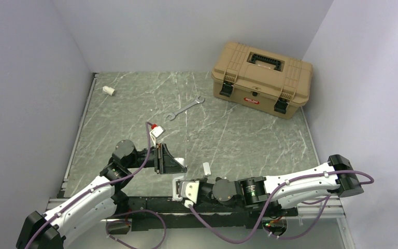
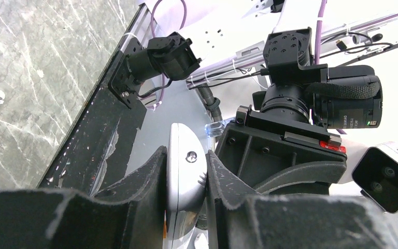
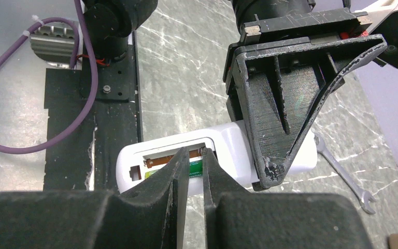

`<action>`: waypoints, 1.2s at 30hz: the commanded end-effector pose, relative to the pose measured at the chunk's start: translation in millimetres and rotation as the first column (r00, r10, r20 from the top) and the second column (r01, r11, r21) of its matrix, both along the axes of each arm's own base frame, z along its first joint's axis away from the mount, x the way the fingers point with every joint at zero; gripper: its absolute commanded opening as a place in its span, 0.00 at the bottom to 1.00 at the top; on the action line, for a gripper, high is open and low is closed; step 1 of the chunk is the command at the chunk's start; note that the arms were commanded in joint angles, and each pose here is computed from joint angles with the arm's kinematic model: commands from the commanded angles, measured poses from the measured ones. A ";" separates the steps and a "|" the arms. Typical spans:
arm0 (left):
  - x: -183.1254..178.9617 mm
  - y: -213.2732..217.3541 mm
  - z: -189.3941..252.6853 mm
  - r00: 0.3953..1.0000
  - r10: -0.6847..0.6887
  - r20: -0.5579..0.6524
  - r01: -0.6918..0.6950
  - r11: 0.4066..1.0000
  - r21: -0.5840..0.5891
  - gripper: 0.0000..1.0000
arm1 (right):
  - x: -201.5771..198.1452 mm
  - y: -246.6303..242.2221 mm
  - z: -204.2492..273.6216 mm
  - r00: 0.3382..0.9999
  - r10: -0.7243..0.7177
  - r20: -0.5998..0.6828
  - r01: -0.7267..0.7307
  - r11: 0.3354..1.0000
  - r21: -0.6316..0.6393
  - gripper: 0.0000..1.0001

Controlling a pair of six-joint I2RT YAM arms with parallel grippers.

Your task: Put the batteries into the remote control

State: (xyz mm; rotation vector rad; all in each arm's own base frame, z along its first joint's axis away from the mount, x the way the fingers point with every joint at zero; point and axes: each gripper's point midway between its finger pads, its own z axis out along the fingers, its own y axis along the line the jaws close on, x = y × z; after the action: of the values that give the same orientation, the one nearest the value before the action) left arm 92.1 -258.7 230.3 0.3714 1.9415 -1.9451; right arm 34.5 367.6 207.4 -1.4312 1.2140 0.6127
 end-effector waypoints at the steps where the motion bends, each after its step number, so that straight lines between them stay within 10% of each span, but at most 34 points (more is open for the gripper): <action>1: 12.5 11.3 113.9 0.967 0.140 0.214 -0.077 0.957 -0.281 0.00 | -26.2 -70.0 -125.9 0.992 0.124 -0.032 -0.123 0.859 -0.497 0.13; 36: 8.7 13.1 116.8 0.968 0.133 0.213 -0.064 0.951 -0.302 0.00 | -9.4 -68.8 -124.1 0.980 0.124 0.154 -0.038 0.881 -0.471 0.32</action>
State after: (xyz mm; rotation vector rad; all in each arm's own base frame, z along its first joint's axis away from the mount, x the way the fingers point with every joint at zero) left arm 95.5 -258.5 237.7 0.3485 1.9160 -1.9557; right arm 33.4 363.1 206.3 -1.4492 1.0990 0.4924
